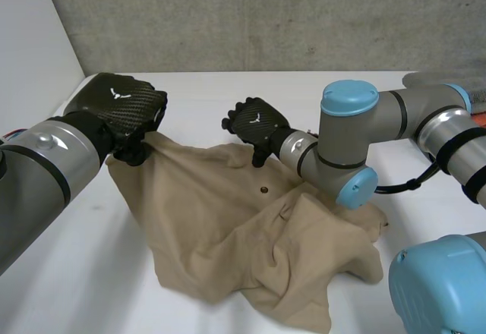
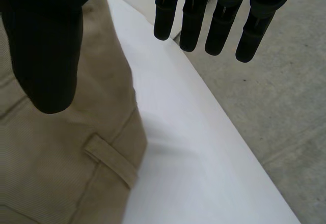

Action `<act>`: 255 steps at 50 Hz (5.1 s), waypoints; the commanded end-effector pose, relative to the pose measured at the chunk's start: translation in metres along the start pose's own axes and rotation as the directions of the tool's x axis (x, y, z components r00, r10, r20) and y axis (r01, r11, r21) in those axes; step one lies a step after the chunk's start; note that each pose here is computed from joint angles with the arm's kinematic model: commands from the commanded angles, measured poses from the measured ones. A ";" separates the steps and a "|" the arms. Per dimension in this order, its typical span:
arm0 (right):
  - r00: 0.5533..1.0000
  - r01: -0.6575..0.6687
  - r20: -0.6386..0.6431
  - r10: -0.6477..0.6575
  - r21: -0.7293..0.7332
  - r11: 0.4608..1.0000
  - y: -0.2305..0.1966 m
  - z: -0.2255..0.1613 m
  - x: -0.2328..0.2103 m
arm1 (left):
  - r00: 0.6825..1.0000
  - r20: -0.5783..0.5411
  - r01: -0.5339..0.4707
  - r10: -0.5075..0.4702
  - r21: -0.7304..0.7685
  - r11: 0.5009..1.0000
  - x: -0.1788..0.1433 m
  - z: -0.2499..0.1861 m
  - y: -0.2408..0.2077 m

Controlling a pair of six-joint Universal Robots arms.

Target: Fold the laundry.

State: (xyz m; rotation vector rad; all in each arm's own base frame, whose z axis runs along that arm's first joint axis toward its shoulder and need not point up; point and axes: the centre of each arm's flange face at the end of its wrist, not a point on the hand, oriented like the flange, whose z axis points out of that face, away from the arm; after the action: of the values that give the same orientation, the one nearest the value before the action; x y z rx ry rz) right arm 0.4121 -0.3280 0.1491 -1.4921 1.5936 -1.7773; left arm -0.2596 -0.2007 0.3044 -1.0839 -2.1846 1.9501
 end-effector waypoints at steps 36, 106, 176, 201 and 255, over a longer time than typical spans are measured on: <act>0.685 0.315 -0.706 0.181 0.511 0.800 -0.220 -0.098 0.155 | 0.875 0.344 0.021 -0.339 0.674 0.738 -0.111 0.059 -0.151; 0.858 -0.403 -0.431 0.279 -0.227 0.887 0.038 -0.104 0.005 | 1.000 -0.020 0.019 -0.024 -0.209 0.978 0.015 0.131 0.154; 0.994 0.071 -0.023 -0.105 -0.595 0.801 0.017 -0.198 -0.003 | 0.882 -0.262 -0.347 0.393 0.205 0.915 0.048 0.241 0.111; 0.992 0.066 -0.045 -0.115 -0.596 0.801 0.019 -0.198 0.005 | 0.764 -0.323 -0.494 0.559 0.264 0.828 0.067 0.243 0.123; 0.981 -0.074 -0.196 -0.007 -0.402 0.913 -0.011 -0.166 -0.009 | 0.995 -0.078 0.032 -0.066 -0.383 0.923 0.002 0.091 0.056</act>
State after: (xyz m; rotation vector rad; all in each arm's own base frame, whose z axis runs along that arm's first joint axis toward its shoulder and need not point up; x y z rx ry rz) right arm 0.2706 -0.2211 0.1744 -1.6364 2.1957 -1.6074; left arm -0.2901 -0.3204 0.2154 -1.2211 -2.5897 1.5979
